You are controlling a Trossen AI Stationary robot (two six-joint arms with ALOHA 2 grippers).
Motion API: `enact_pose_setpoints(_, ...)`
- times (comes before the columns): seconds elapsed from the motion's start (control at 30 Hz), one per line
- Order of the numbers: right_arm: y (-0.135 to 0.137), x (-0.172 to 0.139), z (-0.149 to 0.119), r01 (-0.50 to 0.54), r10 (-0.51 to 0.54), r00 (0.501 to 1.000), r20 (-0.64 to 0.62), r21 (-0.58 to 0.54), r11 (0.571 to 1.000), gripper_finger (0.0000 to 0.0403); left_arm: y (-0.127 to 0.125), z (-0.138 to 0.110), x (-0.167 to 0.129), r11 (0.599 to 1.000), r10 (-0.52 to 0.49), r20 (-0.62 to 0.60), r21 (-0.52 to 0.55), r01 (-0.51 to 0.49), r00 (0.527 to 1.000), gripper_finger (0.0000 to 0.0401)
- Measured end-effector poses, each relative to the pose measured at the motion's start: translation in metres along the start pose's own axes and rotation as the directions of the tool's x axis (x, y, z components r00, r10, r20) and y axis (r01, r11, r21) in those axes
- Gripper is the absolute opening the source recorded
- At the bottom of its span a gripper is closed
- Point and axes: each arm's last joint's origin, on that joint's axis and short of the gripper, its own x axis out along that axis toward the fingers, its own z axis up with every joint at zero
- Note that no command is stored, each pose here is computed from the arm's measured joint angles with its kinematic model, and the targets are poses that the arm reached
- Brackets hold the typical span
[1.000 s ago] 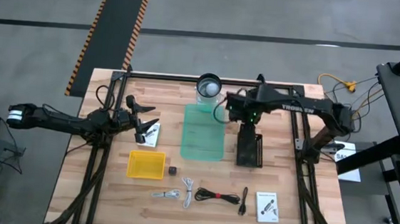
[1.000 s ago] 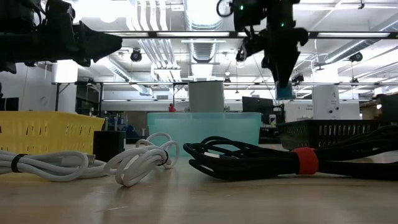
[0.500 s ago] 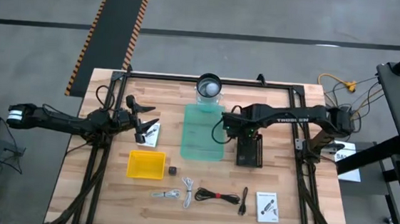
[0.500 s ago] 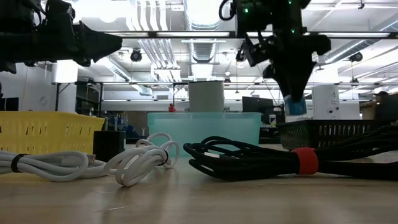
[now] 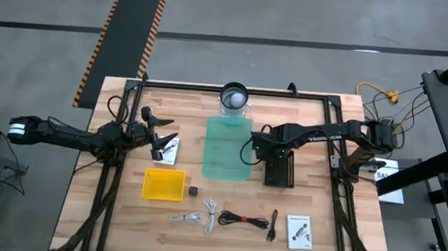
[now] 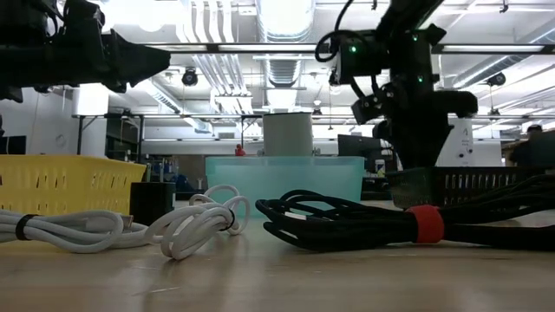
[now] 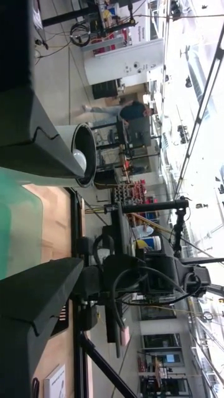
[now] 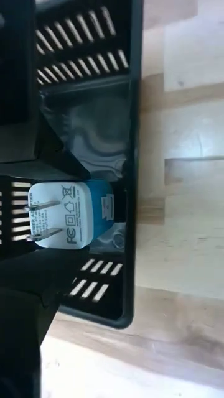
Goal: Pick and place items into bin
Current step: Put the blue charger adapter into the black bin, then put the right card reader box into the yellow bin
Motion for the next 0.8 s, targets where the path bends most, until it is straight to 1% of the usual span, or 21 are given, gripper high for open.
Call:
enact_pose_setpoints(0.13, 0.001, 0.003, -0.002, -0.001, 0.001, 1.0, -0.011, 0.003, 1.0, 0.0146, 0.0, 0.0, 0.0, 1.0, 0.0, 0.0, 0.0, 0.0, 1.0, 0.0206)
enact_pose_setpoints(0.33, 0.0, 0.004, -0.003, 0.001, 0.0, 1.0, -0.014, 0.036, 0.999, 0.0187, 0.0, 0.0, 0.0, 1.0, 0.0, 0.0, 0.0, 0.0, 1.0, 0.0206)
enact_pose_setpoints(0.47, 0.0, 0.0, 0.0, 0.002, -0.002, 1.0, -0.003, 0.053, 0.999, 0.0203, 0.0, 0.0, 0.0, 1.0, 0.0, 0.0, 0.0, 0.0, 1.0, 0.0206)
enact_pose_setpoints(0.57, 0.0, -0.007, 0.004, 0.002, -0.003, 1.0, 0.01, 0.05, 0.999, 0.0206, 0.0, 0.0, 0.0, 1.0, 0.0, 0.0, 0.0, 0.0, 1.0, 0.0206)
enact_pose_setpoints(0.67, 0.0, -0.021, 0.01, 0.002, -0.004, 1.0, 0.028, 0.087, 0.996, 0.0203, 0.0, 0.0, 0.0, 1.0, 0.0, 0.0, 0.0, 0.0, 1.0, 0.0206)
enact_pose_setpoints(0.73, -0.001, -0.032, 0.016, -0.003, -0.006, 0.998, 0.067, 0.129, 0.992, 0.02, 0.0, 0.0, 0.0, 1.0, 0.0, 0.0, 0.0, 0.0, 1.0, 0.0206)
enact_pose_setpoints(0.8, 0.0, -0.045, 0.02, -0.028, 0.011, 0.993, 0.117, 0.151, 0.988, 0.0196, 0.0, 0.0, 0.0, 1.0, 0.0, 0.0, 0.0, 0.0, 1.0, 0.0206)
